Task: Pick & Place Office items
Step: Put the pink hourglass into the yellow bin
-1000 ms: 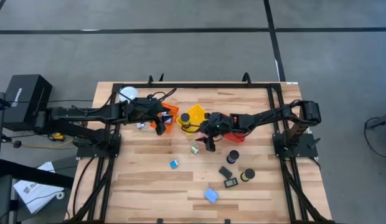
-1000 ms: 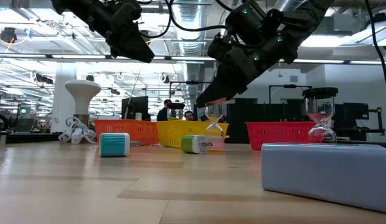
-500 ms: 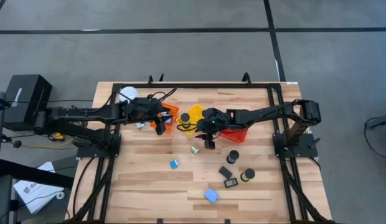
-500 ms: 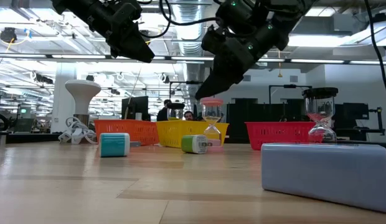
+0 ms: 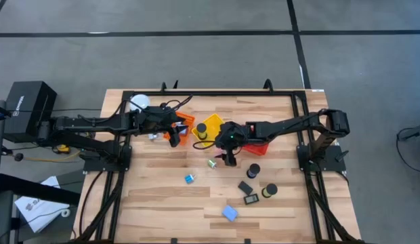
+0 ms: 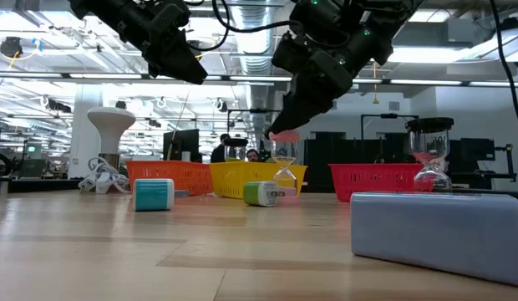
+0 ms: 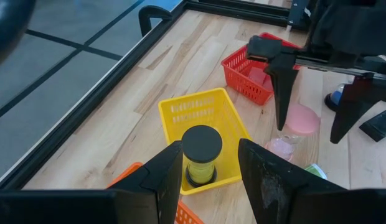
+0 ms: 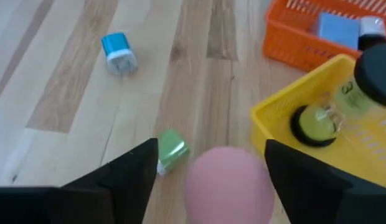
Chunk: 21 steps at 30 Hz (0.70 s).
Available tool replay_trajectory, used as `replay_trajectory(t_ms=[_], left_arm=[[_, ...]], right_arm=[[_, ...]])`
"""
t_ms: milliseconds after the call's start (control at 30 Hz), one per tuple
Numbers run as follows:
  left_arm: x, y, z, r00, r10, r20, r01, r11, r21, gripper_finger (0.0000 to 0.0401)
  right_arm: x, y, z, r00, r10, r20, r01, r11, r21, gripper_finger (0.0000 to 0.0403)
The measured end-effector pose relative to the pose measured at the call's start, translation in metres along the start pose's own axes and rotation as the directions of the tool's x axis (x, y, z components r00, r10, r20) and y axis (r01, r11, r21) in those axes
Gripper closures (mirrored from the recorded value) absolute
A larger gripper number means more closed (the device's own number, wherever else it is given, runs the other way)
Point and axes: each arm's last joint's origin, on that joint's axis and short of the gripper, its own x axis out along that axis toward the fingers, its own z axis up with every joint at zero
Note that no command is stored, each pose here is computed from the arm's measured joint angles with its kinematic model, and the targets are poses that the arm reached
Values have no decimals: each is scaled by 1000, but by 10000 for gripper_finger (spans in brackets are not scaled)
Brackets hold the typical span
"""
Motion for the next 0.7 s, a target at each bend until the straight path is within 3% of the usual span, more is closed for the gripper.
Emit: replay_trajectory(t_ms=[700], left_arm=[[0,0,0,1000,0,0,0,1000,0,251]], right_arm=[[3,1,-5,999,4,-46,-2,999,48,112]])
